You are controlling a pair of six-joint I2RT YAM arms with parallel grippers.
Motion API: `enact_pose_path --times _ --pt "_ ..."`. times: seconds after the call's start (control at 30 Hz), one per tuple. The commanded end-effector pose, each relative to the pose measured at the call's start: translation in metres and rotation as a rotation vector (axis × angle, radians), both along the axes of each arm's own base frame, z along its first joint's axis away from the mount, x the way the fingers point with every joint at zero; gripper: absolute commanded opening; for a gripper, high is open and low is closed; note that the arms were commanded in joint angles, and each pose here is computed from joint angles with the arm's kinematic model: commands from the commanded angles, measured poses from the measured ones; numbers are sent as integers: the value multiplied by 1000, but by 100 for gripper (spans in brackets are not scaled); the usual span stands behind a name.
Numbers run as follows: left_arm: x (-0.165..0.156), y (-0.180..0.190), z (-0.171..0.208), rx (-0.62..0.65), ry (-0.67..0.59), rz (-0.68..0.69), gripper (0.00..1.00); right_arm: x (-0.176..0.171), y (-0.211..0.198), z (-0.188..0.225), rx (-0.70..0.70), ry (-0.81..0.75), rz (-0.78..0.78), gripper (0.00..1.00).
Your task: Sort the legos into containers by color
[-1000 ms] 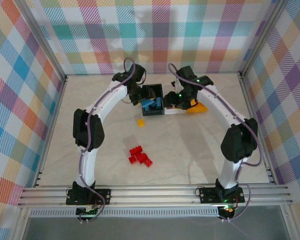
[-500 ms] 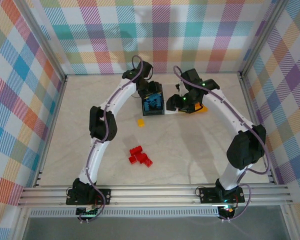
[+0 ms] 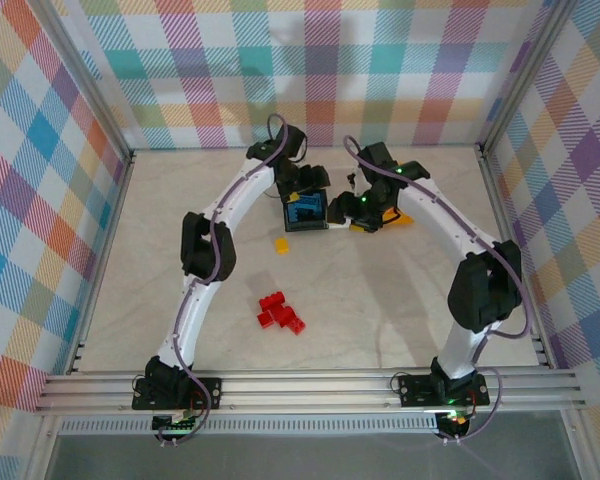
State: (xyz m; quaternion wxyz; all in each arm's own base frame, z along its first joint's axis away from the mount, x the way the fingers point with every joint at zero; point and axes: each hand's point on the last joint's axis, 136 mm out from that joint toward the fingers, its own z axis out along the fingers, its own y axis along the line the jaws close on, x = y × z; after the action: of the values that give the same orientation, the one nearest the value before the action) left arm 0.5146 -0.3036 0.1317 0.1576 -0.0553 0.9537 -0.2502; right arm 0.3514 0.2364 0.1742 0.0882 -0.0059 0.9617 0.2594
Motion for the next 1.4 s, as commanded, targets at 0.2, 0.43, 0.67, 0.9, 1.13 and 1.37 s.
enact_pose_path --times 0.2,0.43,0.67,0.9,1.13,1.37 --pt "-42 32 112 -11 -145 -32 87 18 31 -4 63 16 25 61" --pt "-83 71 108 20 -112 -6 88 18 59 -5 42 1 118 61" --pt "-124 110 93 44 -72 44 88 7 78 -6 16 -13 196 62" --pt "-156 146 72 21 -23 150 88 -2 92 -17 4 18 252 63" --pt "-180 162 53 39 18 181 89 -10 106 -20 8 41 297 64" --pt "-191 171 44 46 39 204 89 -21 116 -23 6 52 342 64"
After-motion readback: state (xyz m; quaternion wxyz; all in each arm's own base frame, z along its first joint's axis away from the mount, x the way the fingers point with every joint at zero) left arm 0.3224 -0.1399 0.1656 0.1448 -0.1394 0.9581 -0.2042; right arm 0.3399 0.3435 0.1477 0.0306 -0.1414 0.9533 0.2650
